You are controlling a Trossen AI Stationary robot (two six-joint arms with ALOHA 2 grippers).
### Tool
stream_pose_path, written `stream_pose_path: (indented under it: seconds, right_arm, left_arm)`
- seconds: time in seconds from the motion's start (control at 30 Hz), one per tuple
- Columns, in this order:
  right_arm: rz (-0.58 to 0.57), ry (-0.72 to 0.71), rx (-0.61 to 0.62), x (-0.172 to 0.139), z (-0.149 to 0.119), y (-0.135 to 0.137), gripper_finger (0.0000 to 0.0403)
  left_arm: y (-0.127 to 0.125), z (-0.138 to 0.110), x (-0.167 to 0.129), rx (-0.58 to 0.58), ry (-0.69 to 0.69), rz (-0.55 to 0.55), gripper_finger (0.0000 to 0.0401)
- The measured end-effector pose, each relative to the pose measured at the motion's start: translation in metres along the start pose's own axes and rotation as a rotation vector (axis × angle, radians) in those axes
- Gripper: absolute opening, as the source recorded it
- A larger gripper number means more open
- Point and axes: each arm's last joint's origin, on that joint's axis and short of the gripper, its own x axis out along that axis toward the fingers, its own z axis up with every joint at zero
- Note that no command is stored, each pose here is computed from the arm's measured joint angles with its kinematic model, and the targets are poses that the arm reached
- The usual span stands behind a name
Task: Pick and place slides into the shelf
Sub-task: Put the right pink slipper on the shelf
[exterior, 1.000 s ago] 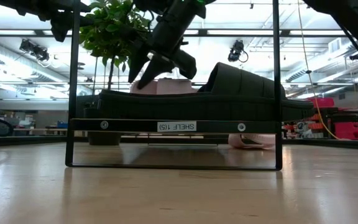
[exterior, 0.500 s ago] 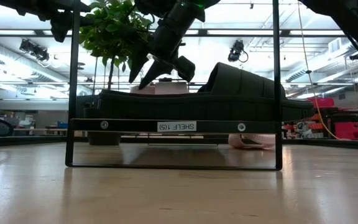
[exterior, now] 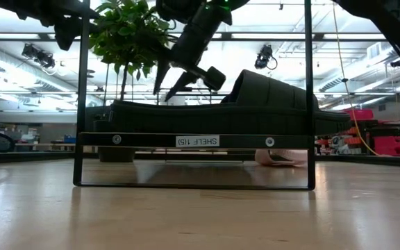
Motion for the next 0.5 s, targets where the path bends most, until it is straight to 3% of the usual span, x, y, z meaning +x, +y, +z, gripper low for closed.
stream_pose_path:
  seconds: [0.33, 0.5]
  right_arm:
    - [-0.214, -0.025, -0.152, -0.036, 0.029, -0.025, 0.0124]
    - [-0.238, -0.07, -0.187, -0.034, 0.041, -0.029, 0.0124]
  left_arm:
    - [0.001, -0.004, 0.0, -0.013, 0.037, 0.009, 0.0173]
    - [0.001, -0.004, 0.0, -0.019, 0.041, 0.01, 0.0173]
